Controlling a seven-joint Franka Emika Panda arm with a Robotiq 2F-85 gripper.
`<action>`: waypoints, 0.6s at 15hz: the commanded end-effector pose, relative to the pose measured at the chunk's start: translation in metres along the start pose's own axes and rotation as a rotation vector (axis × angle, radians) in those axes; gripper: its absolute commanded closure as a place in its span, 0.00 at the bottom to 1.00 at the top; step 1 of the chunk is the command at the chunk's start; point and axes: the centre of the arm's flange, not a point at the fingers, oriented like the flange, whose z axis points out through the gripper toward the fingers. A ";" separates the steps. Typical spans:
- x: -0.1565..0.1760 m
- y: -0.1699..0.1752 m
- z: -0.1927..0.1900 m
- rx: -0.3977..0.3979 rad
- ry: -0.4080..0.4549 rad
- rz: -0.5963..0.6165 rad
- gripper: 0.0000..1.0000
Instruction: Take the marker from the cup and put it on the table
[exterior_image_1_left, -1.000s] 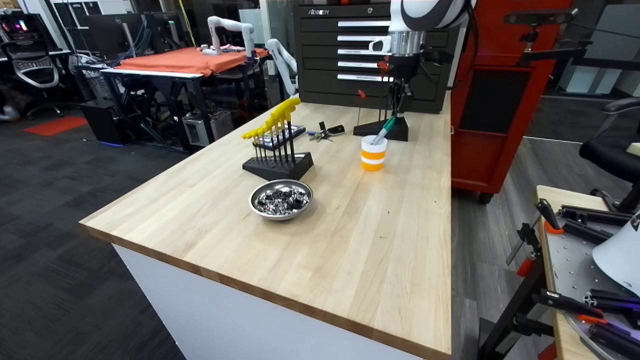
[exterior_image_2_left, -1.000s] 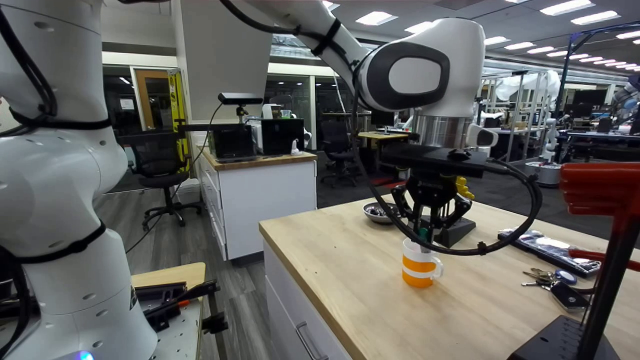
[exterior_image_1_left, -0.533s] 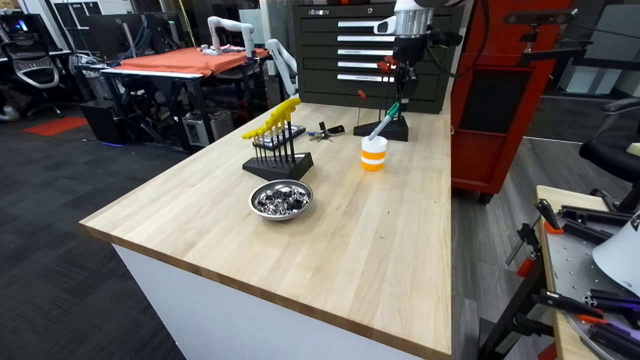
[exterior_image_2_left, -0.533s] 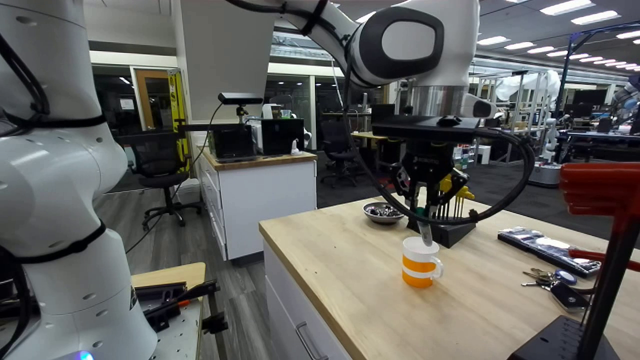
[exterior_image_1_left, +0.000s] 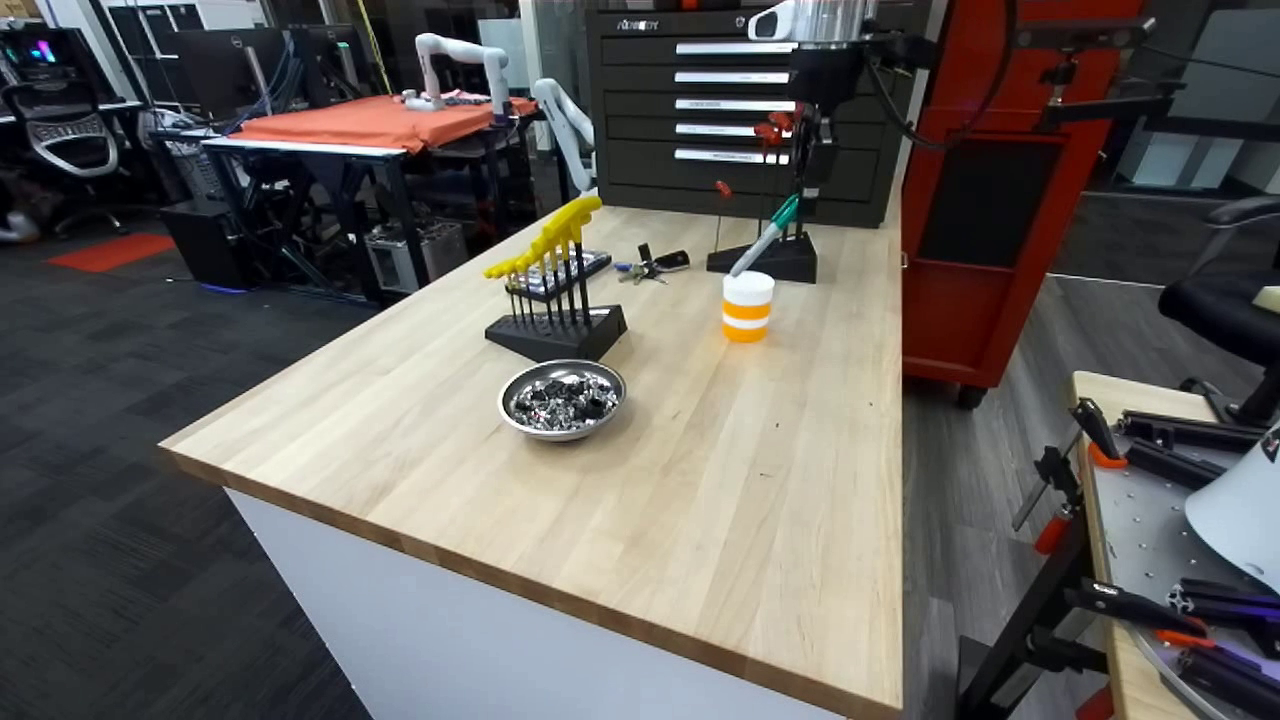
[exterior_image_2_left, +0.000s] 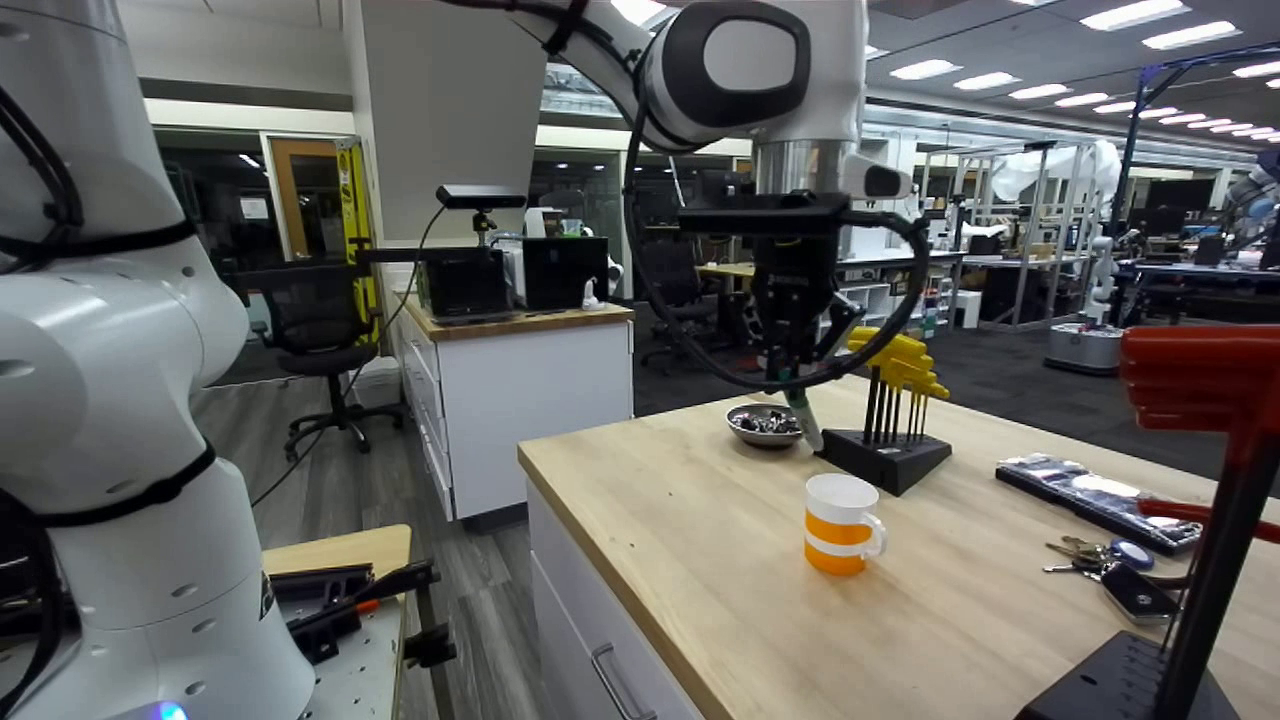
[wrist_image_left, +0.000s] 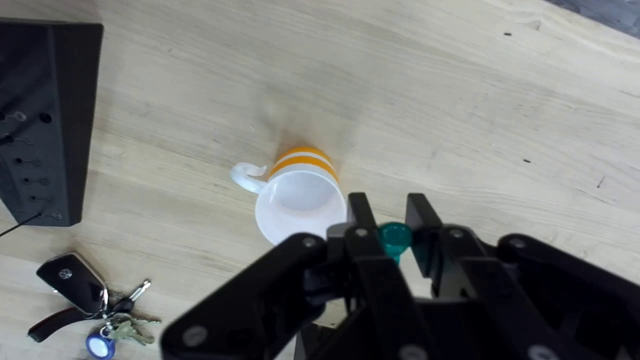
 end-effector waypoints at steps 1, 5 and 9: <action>0.001 -0.057 0.003 -0.003 -0.009 0.054 0.94; 0.009 -0.094 0.030 -0.022 -0.005 0.149 0.94; 0.008 -0.099 0.056 -0.028 0.046 0.252 0.94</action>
